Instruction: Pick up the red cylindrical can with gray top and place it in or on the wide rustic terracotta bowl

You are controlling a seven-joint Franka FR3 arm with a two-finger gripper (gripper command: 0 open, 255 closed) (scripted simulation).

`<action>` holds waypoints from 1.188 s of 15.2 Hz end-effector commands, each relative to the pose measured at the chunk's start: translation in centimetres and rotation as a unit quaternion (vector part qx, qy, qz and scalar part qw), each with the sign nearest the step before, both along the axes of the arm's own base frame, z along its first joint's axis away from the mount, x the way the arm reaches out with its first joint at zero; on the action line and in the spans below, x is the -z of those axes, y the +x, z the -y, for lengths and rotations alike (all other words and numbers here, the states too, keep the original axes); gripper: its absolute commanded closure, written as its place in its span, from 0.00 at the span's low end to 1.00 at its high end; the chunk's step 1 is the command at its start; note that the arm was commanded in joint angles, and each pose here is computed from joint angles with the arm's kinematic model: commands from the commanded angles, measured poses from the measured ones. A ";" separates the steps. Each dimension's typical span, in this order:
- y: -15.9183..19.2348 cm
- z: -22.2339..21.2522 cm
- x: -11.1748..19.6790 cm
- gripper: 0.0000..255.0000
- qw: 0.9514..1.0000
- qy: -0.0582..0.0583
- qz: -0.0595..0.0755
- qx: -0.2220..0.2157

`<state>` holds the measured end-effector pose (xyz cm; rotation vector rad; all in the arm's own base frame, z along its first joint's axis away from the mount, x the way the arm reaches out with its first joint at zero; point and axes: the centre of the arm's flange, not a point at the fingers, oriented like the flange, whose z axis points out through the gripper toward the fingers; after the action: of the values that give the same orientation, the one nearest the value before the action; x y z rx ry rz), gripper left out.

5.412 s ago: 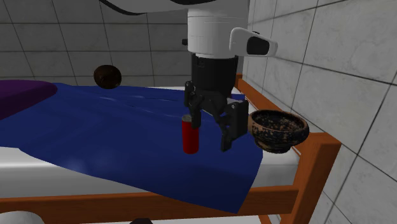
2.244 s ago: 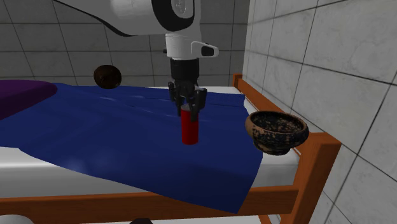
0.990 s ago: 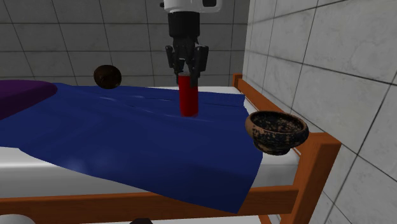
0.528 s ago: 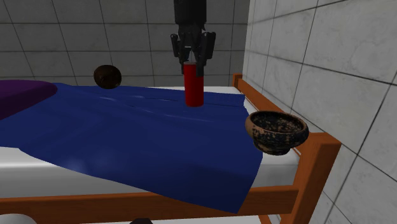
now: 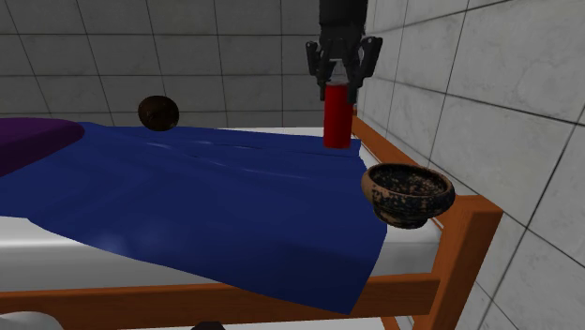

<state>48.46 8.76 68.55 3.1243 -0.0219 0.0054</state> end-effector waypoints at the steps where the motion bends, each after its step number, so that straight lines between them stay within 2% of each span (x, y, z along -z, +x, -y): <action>1: 2.3 1.5 -0.1 1.00 1.000 0.000 0.000 0.000; 10: 11.6 8.8 -1.5 1.00 1.000 0.000 0.000 0.000; 11: 13.5 10.2 -1.8 1.00 1.000 0.000 0.000 0.000; 18: 13.5 10.2 1.9 1.00 1.000 0.000 0.000 0.000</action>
<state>61.90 -1.48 67.16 3.1238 -0.0218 0.0050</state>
